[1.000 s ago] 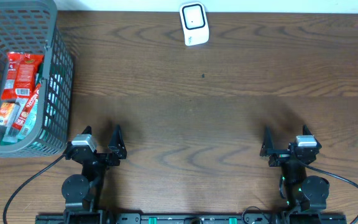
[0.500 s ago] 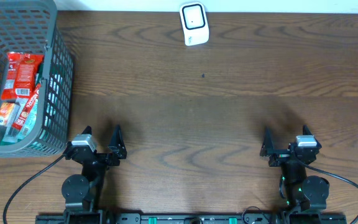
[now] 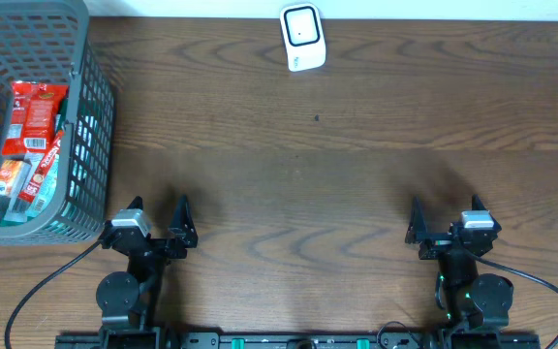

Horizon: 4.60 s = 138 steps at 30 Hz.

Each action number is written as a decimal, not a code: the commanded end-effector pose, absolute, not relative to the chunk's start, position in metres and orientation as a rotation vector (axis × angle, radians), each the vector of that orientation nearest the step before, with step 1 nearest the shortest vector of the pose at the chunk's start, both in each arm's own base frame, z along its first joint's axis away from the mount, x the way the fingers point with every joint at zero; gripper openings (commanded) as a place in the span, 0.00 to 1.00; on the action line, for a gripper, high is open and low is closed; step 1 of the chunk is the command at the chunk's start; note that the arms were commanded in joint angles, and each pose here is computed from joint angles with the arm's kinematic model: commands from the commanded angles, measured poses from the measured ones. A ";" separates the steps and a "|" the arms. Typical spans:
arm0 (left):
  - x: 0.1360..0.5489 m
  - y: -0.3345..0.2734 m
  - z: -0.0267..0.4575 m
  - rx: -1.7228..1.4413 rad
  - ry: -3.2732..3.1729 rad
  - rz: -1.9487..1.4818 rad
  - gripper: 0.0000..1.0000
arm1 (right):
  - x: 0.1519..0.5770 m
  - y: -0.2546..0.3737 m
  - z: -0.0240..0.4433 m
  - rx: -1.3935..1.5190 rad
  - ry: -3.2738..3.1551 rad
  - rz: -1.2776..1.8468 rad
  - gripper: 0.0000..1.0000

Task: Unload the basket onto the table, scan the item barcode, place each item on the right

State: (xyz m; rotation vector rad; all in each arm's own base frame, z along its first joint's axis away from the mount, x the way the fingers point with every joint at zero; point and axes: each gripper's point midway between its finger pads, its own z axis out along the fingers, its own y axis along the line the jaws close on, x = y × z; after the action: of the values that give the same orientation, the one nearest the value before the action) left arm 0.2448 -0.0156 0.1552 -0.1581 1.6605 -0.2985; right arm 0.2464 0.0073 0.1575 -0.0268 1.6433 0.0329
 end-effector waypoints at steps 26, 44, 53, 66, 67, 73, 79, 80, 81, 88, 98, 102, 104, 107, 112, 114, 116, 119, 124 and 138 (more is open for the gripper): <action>0.243 -0.023 0.142 -0.143 1.710 -0.339 0.89 | 0.246 0.005 0.157 -0.030 1.646 0.020 0.99; 0.244 -0.017 0.141 -0.171 1.708 -0.308 0.89 | 0.246 0.005 0.157 -0.030 1.646 0.020 0.99; 0.233 -0.056 0.175 -0.053 1.647 -0.579 0.89 | 0.246 0.005 0.157 -0.030 1.646 0.020 0.99; 0.201 -0.054 0.301 -0.103 1.671 -0.585 0.89 | 0.246 0.005 0.157 -0.030 1.645 0.020 0.99; 0.202 -0.051 0.310 -0.126 1.700 -0.573 0.89 | 0.246 0.005 0.157 -0.030 1.646 0.020 0.99; 0.239 -0.042 0.392 -0.104 1.954 -0.436 0.89 | 0.246 0.005 0.157 -0.030 1.646 0.020 0.99; 0.305 -0.020 0.433 -0.194 2.165 -0.311 0.89 | 0.246 0.005 0.157 -0.030 1.646 0.020 0.99; 0.315 -0.017 0.433 -0.208 2.187 -0.307 0.89 | 0.246 0.005 0.157 -0.030 1.646 0.020 0.99; 0.327 -0.013 0.431 -0.225 2.211 -0.301 0.89 | 0.246 0.005 0.157 -0.030 1.646 0.020 0.99; 0.388 0.040 0.382 -0.412 2.335 -0.240 0.89 | 0.246 0.005 0.157 -0.030 1.646 0.020 0.99; 0.381 0.150 0.344 -0.763 2.348 -0.132 0.98 | 0.246 0.005 0.157 -0.030 1.646 0.020 0.99; 0.364 0.175 0.337 -0.862 2.350 -0.087 0.98 | 0.246 0.005 0.157 -0.030 1.646 0.020 0.99; 0.353 0.188 0.328 -0.923 2.369 -0.028 0.98 | 0.246 0.005 0.157 -0.030 1.646 0.020 0.99; 0.341 0.203 0.309 -0.995 2.411 0.054 0.98 | 0.246 0.005 0.157 -0.030 1.646 0.020 0.99; 0.338 0.206 0.276 -1.040 2.484 0.059 0.98 | 0.246 0.005 0.157 -0.030 1.646 0.020 0.99; 0.338 0.206 0.262 -1.053 2.515 0.051 0.98 | 0.246 0.005 0.157 -0.030 1.646 0.020 0.99; 0.338 0.206 0.248 -1.069 2.552 0.043 0.98 | 0.246 0.005 0.157 -0.030 1.646 0.020 0.99; 0.336 0.204 0.229 -1.091 2.601 0.031 0.98 | 0.246 0.005 0.157 -0.030 1.646 0.020 0.99; 0.334 0.203 0.208 -1.115 2.654 0.018 0.98 | 0.246 0.005 0.157 -0.030 1.645 0.020 0.99; 0.327 0.204 0.149 -1.188 2.796 0.020 0.98 | 0.246 0.005 0.157 -0.030 1.646 0.020 0.99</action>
State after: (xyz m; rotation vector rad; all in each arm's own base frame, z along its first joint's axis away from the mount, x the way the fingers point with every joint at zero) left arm 0.3313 0.2002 0.1668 -1.1686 2.7477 -0.0112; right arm 0.2465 0.0074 0.1570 -0.0271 1.6456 0.0332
